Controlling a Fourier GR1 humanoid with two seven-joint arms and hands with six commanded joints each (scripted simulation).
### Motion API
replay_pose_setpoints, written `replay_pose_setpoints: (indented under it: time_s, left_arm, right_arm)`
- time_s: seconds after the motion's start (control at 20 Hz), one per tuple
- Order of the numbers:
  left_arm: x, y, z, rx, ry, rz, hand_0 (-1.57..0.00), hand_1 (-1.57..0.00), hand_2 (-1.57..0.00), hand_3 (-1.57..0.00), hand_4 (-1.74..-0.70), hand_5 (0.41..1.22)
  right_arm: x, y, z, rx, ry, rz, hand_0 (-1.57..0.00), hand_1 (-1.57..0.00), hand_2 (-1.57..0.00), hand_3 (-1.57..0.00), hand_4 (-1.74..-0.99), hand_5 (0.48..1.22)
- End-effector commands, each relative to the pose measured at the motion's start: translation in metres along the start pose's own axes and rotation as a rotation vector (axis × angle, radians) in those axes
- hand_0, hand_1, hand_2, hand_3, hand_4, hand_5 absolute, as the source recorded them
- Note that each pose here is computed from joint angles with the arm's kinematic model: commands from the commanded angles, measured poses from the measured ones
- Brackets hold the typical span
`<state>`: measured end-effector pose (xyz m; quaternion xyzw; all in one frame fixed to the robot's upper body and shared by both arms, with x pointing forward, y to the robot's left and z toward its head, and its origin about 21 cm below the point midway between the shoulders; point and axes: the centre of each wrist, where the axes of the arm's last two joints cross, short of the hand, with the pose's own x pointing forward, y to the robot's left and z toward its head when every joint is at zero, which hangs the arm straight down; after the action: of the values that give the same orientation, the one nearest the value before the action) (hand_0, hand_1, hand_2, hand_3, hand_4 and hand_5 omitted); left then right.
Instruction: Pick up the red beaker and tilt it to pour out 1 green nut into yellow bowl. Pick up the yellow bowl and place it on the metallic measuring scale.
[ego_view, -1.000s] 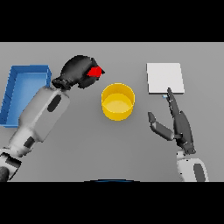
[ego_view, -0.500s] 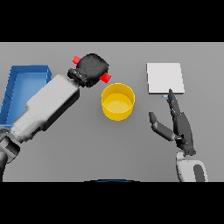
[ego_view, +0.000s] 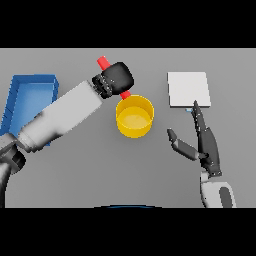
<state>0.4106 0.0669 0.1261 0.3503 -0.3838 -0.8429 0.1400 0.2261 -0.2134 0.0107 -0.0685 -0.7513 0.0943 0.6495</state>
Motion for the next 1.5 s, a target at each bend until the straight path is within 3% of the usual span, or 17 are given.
replay_pose_setpoints:
  time_s: [0.0,0.5,0.8,1.0,1.15,1.3,1.45]
  left_arm:
    - [0.003,0.004,-0.001,0.01,0.005,-0.047,-1.57,-1.57,-1.57,-1.54,-1.74,1.221]
    - [0.014,0.011,-0.012,-0.042,-0.034,-0.407,-1.57,-1.57,-1.57,-1.57,-1.73,1.221]
    - [0.014,0.052,-0.014,-0.022,-0.026,-0.608,-1.57,-1.57,-1.57,-1.57,-1.73,1.221]
    - [-0.038,0.109,0.008,-0.001,0.094,-0.645,-1.57,-1.57,-1.57,-1.57,-1.73,1.221]
    - [-0.088,0.129,0.034,0.068,0.234,-0.539,-1.57,-1.57,-1.57,-1.57,-1.72,1.221]
    - [-0.139,0.145,0.065,0.109,0.414,-0.262,-1.57,-1.57,-1.57,-1.57,-1.73,1.221]
    - [-0.199,0.122,0.108,0.184,0.554,0.24,-1.57,-1.57,-1.57,-1.51,-1.73,1.221]
  right_arm:
    - [0.002,0.0,0.0,-0.001,-0.012,0.017,0.0,0.0,0.0,0.0,-1.173,0.572]
    - [0.001,-0.001,0.0,-0.003,-0.016,0.013,0.0,0.0,0.0,0.0,-1.136,0.579]
    - [0.002,-0.002,0.001,-0.018,-0.019,0.021,0.0,0.0,0.0,0.0,-1.138,0.572]
    - [0.002,0.0,0.001,-0.006,-0.03,0.02,0.0,0.0,0.0,0.0,-1.133,0.557]
    - [0.006,0.001,0.0,0.005,-0.044,-0.002,0.0,0.0,0.0,0.0,-1.128,0.554]
    - [0.002,0.001,-0.003,0.027,-0.041,-0.013,0.0,0.0,0.0,0.0,-1.104,0.563]
    - [0.004,0.005,-0.004,0.043,-0.058,-0.017,0.0,0.0,0.0,0.0,-1.105,0.578]
